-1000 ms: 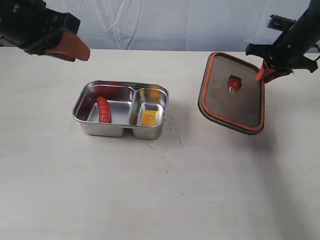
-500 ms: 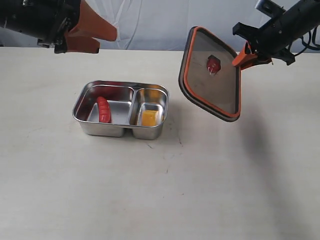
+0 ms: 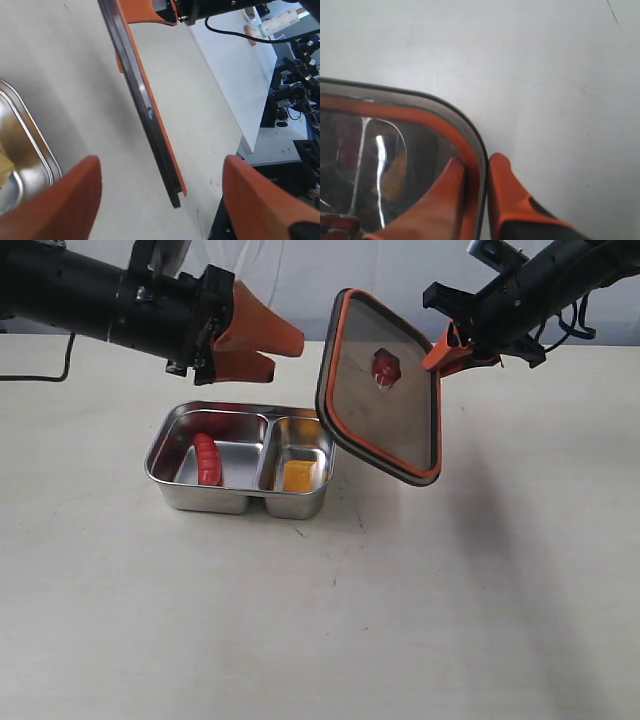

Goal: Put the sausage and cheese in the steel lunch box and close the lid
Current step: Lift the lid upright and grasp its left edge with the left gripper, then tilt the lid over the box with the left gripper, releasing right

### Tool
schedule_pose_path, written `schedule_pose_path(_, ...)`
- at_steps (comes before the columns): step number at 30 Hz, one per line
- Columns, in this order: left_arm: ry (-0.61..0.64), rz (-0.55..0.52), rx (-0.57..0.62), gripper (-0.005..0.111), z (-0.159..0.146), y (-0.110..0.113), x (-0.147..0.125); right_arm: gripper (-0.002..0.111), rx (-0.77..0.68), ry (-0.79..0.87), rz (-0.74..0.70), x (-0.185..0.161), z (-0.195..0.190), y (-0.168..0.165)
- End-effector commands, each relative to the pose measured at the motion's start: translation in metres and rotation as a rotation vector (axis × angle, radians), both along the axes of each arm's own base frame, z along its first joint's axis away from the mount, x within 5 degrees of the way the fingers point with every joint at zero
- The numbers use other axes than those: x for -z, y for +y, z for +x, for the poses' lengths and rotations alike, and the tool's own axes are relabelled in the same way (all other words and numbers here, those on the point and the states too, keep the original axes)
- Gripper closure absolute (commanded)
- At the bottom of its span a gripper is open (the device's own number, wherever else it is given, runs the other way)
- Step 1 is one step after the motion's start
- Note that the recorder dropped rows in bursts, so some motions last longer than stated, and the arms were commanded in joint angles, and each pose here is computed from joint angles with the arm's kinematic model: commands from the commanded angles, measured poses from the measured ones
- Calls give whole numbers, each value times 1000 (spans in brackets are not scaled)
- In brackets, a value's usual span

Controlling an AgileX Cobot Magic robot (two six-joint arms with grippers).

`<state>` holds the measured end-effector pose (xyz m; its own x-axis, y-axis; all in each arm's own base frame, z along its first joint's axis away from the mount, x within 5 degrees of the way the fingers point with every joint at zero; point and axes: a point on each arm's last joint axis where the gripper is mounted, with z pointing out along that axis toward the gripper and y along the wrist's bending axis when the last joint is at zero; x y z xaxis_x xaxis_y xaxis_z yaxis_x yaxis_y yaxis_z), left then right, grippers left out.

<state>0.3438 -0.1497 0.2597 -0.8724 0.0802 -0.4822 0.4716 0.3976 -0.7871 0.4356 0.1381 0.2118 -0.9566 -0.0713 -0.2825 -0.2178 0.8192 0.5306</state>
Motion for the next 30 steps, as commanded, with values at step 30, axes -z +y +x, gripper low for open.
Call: schedule_pose_path(30,-35,66,-37,52,-9,-59,16,109,-76,-14,134,-14,-7,17)
